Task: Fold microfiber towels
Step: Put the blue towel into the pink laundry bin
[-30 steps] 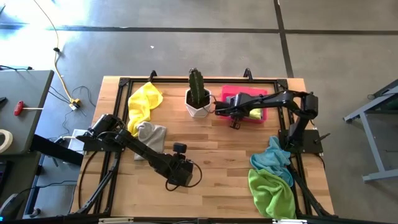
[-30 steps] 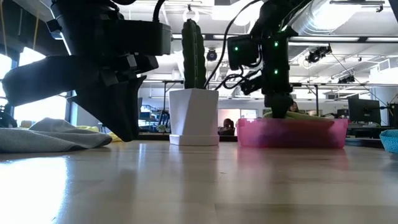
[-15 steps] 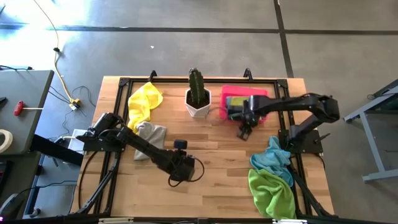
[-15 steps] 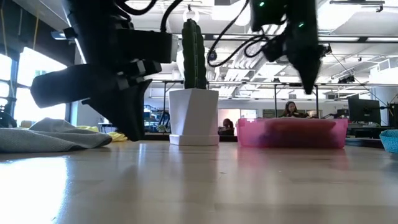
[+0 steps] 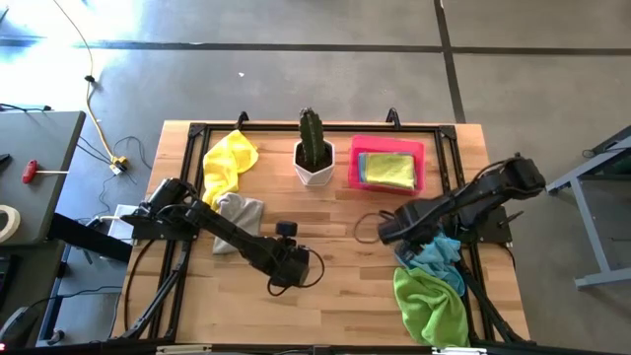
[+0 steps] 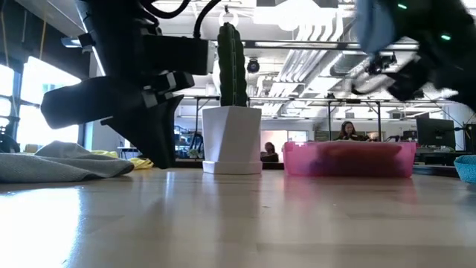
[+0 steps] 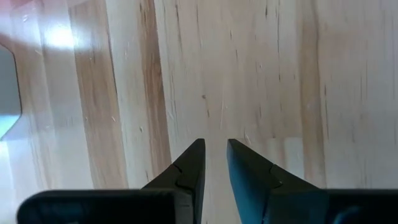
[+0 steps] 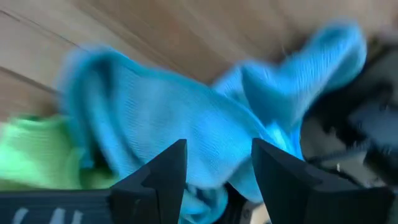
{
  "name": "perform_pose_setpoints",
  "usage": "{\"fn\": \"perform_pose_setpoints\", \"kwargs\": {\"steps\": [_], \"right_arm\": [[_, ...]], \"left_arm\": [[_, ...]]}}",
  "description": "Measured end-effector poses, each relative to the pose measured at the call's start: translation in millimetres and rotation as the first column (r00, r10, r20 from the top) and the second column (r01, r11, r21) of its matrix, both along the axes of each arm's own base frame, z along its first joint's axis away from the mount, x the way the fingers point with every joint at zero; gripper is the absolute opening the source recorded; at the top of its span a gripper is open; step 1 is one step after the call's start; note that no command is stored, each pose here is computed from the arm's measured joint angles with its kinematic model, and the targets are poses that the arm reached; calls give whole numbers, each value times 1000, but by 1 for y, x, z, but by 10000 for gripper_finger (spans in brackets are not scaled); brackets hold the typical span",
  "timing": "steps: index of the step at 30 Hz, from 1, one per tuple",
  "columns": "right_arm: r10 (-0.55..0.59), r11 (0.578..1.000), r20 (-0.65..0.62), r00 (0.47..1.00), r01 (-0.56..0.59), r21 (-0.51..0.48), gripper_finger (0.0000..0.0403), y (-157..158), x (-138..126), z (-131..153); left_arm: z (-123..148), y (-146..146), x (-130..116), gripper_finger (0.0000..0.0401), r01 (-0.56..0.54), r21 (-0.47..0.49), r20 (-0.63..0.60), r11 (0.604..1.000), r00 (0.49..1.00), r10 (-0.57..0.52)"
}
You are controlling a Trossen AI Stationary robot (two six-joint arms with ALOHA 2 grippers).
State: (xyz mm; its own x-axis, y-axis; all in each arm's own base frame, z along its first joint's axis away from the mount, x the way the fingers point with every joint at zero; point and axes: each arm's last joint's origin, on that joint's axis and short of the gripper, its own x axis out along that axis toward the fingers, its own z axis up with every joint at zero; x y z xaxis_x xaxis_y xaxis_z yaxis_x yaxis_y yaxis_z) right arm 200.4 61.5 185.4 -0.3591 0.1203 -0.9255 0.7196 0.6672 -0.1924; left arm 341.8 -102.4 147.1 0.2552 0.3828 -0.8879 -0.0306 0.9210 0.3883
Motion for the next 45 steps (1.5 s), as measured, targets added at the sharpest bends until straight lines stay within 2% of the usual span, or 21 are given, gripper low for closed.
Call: {"fn": "perform_pose_setpoints", "kwargs": {"steps": [4, 11, 16, 20, 28, 30, 34, 40, 45], "right_arm": [[-20, 1000, -57, 998, 19, -7, 172, 7, -15, -18], [39, 999, -24, 999, -39, 9, 171, 9, -24, -38], [103, 995, -4, 995, -103, -16, 171, 10, -18, -28], [163, 983, 2, 987, -162, -85, 171, 12, -12, -13], [151, 961, -127, 980, -175, -213, 171, 6, -22, -2], [149, 967, -127, 981, -171, -189, 171, 6, -24, -7], [185, 980, -79, 980, -190, -60, 171, 9, -25, -22], [180, 979, -118, 977, -190, -79, 168, 3, -36, -36], [197, 976, -126, 972, -207, -71, 121, 2, -38, -37]], "left_arm": [[0, -5, 1, 60, -8, -15, 34, 1000, 999, 8], [1, -18, 4, 60, 10, -47, 107, 999, 994, -5], [2, -25, 4, 60, 22, -61, 132, 998, 991, -14], [2, -25, 4, 60, 8, -68, 138, 998, 990, 1], [2, -22, 5, 60, -5, -70, 142, 998, 990, 15], [2, -22, 5, 60, -6, -70, 142, 998, 990, 16], [2, -22, 5, 60, -1, -67, 141, 998, 990, 11], [2, -21, 5, 60, -5, -45, 150, 999, 989, 12], [2, -21, 5, 60, -5, -43, 151, 999, 989, 12]]}}
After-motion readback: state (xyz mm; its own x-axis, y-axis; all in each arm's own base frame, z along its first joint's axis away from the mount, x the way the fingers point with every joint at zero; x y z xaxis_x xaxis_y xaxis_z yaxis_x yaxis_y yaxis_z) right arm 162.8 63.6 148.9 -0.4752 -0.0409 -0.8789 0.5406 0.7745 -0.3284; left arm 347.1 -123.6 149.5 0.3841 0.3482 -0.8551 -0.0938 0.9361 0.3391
